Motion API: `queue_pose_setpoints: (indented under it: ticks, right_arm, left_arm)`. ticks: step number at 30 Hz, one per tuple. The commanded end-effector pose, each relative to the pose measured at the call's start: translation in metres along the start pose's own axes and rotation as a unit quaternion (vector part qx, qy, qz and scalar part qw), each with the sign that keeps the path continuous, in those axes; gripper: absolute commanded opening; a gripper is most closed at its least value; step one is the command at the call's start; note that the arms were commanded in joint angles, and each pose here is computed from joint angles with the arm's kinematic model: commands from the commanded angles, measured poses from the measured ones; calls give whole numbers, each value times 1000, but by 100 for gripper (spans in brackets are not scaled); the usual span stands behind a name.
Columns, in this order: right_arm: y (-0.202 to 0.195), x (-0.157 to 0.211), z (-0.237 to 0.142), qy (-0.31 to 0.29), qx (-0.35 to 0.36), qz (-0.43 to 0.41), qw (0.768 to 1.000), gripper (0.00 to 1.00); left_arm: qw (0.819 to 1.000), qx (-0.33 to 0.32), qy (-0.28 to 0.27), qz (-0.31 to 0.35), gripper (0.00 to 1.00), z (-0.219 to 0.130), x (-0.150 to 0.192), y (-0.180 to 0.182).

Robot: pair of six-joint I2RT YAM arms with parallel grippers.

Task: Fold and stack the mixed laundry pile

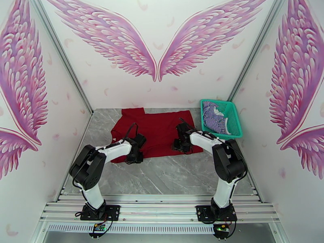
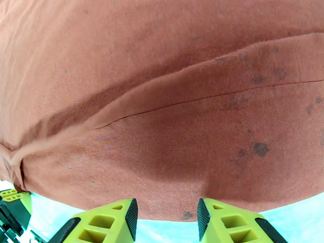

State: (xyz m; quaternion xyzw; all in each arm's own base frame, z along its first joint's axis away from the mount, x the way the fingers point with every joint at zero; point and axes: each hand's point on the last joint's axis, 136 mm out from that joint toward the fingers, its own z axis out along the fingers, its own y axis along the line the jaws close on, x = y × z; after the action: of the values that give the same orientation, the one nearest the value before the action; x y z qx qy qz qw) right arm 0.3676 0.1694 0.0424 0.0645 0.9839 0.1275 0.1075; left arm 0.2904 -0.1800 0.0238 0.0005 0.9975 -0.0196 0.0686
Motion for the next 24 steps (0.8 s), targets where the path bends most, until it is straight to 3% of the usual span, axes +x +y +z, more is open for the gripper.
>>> queue_pose_setpoints:
  ticks: [1, 11, 16, 24]
  right_arm:
    - [1, -8, -14, -25, -2, 0, 1000, 46]
    - [5, -11, -18, -27, -9, 1, 1000, 46]
    - [5, -12, -19, -29, -9, -1, 1000, 46]
    - [6, -12, -20, -30, -10, 0, 999, 46]
  left_arm:
    - [1000, -13, -14, 12, 5, -16, -9, -1]
    - [998, -18, -34, 42, 4, -56, -38, 0]
    - [998, -11, -34, 52, 8, -63, -48, 1]
    - [997, -13, -50, 55, 4, -61, -75, 14]
